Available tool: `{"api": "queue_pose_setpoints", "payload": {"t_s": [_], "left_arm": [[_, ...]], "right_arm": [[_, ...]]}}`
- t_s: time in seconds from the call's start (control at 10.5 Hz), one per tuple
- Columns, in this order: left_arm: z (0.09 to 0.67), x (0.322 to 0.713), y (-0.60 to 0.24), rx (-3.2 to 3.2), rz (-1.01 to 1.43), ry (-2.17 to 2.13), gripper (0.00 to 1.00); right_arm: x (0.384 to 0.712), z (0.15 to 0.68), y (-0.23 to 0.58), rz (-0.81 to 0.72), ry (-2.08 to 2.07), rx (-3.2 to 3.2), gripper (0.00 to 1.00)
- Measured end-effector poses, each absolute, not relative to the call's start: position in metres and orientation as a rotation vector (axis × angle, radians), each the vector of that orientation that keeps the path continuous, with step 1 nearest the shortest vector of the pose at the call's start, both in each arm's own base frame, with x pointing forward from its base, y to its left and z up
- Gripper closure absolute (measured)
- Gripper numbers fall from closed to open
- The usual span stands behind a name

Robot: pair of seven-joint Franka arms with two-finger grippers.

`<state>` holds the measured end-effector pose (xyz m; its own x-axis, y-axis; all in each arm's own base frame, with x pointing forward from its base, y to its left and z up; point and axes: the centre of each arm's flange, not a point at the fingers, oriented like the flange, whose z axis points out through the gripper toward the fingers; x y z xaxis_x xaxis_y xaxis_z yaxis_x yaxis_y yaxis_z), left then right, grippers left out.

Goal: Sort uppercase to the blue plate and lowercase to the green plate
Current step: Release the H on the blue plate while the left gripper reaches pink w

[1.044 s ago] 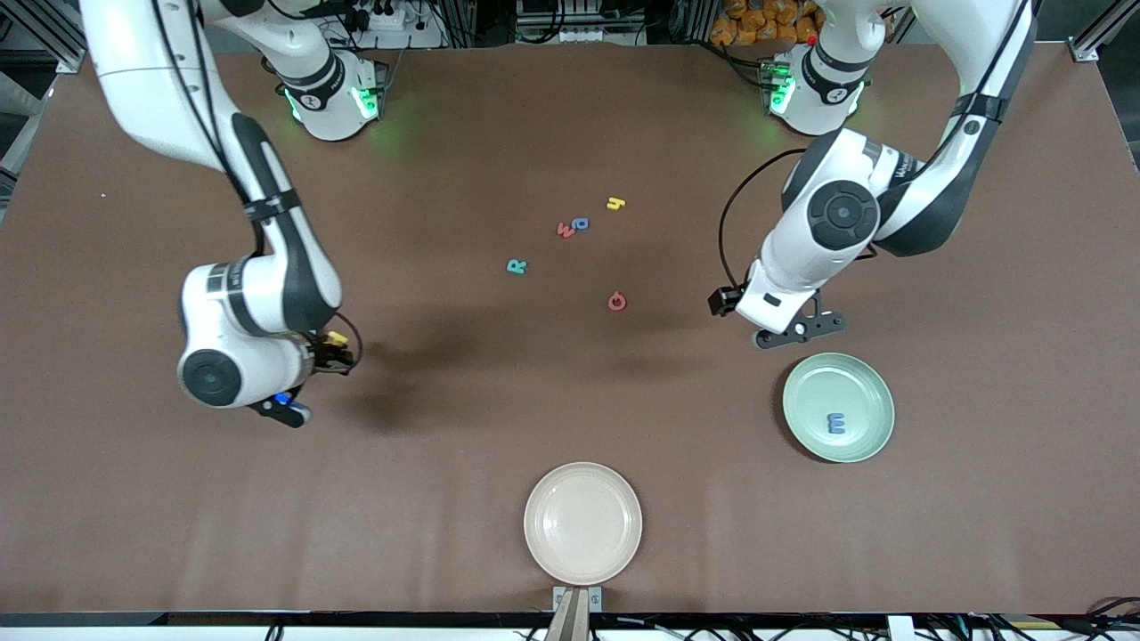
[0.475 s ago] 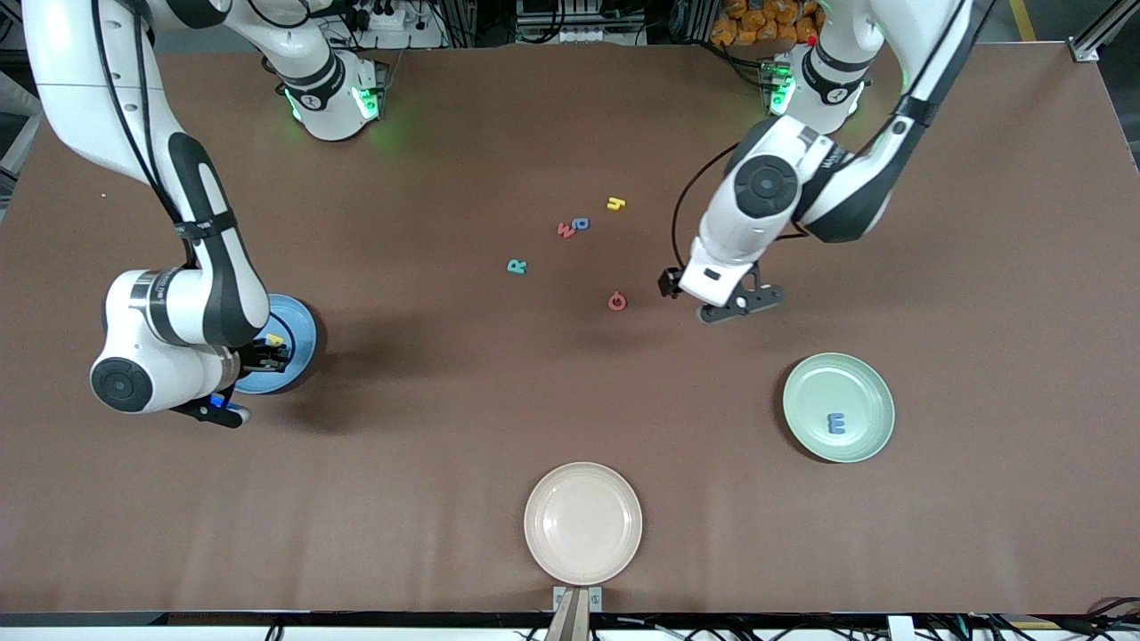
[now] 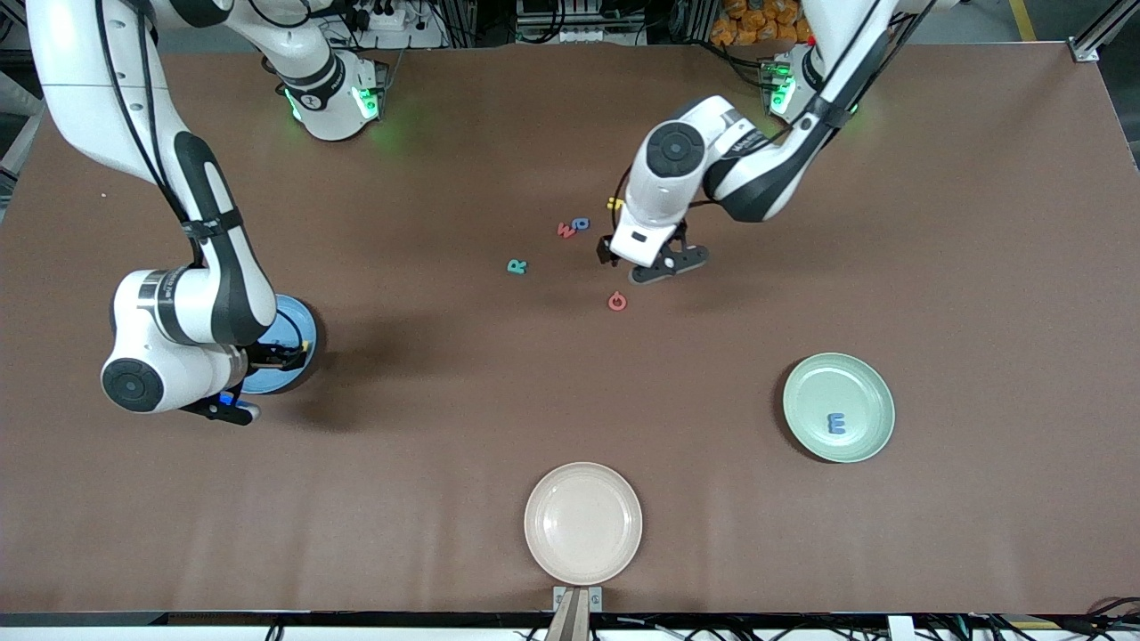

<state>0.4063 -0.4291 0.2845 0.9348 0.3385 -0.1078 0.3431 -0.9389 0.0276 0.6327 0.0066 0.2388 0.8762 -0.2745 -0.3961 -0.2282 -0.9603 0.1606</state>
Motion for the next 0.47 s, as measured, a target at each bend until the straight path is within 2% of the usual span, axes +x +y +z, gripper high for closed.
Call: {"api": "queue_pose_setpoints", "payload": {"t_s": [0.47], "left_arm": [[0.256,0.353,-0.474,3.025,-0.205,0.773,0.07]], "right_arm": [[0.628,0.301,0.046,-0.634,-0.391,2.982,0.00]]}}
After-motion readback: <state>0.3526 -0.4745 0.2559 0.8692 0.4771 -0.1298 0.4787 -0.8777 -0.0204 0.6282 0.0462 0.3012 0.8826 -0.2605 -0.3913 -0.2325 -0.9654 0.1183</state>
